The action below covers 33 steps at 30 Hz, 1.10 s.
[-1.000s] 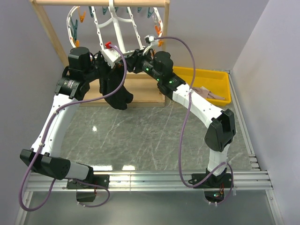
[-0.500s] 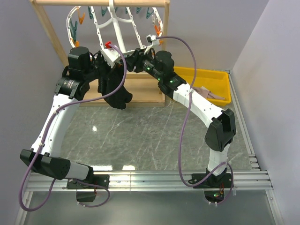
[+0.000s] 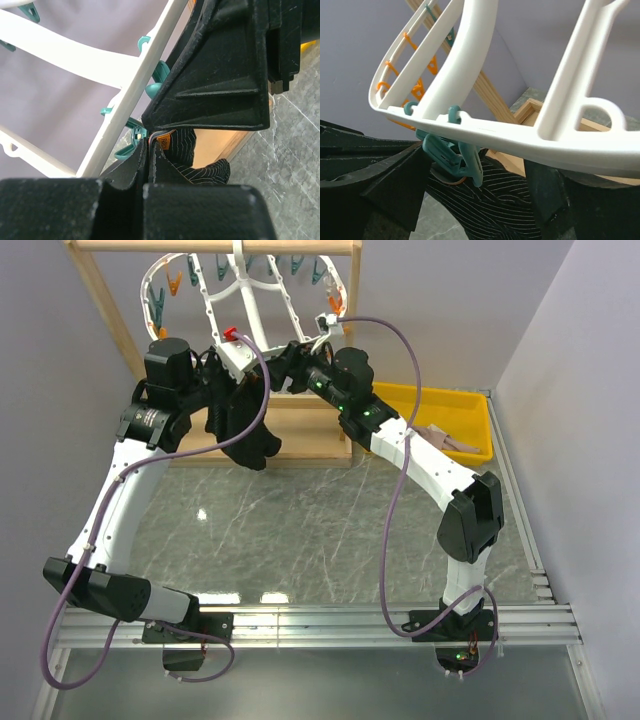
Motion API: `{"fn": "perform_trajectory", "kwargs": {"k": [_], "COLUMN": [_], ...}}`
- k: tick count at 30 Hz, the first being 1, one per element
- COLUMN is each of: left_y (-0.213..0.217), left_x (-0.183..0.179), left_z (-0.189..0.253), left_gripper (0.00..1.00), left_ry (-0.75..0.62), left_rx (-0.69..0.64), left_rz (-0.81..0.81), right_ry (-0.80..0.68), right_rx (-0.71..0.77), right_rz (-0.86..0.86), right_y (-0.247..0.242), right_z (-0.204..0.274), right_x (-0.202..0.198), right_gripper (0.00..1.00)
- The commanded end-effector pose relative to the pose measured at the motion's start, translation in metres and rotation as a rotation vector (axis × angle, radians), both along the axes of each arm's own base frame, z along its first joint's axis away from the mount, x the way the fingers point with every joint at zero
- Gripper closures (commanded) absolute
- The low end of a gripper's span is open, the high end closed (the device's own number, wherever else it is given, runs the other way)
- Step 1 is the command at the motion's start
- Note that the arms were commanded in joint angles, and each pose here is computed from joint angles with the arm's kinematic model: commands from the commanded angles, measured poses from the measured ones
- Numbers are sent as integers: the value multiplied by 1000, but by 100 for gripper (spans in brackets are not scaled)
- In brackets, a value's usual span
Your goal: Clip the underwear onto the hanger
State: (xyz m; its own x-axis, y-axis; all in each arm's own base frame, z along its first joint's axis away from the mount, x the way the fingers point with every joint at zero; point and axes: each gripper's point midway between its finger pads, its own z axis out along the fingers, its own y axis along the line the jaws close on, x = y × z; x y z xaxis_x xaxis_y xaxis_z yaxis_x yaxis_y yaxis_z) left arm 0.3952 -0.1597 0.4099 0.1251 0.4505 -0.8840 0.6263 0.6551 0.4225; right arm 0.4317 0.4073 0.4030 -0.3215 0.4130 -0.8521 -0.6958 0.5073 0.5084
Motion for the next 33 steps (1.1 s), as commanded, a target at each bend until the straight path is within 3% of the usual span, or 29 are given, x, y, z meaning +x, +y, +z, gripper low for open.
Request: {"fn": "perform_trajectory", "kwargs": {"k": [1, 10, 20, 29, 31, 33], "left_y": [0, -2, -4, -9, -11, -12], "left_x": [1, 5, 3, -6, -9, -12], "left_z": [28, 24, 23, 19, 18, 17], "left_gripper": [100, 100, 100, 86, 75, 70], "left_ry": [-76, -65, -51, -26, -21, -14], "left_rx": [-18, -19, -30, -42, -46, -50], "left_rz": [-4, -5, -13, -49, -63, -68], "right_ry": [-41, -32, -45, -58, -64, -71], "right_rx": [75, 136, 185, 132, 117, 98], "right_rz": [22, 42, 73, 53, 46, 44], "right_y": [-8, -15, -28, -46, -52, -58], "right_z": [30, 43, 57, 53, 54, 52], "right_x": [-8, -13, -25, -33, -35, -39], "right_gripper": [21, 16, 4, 2, 2, 1]}}
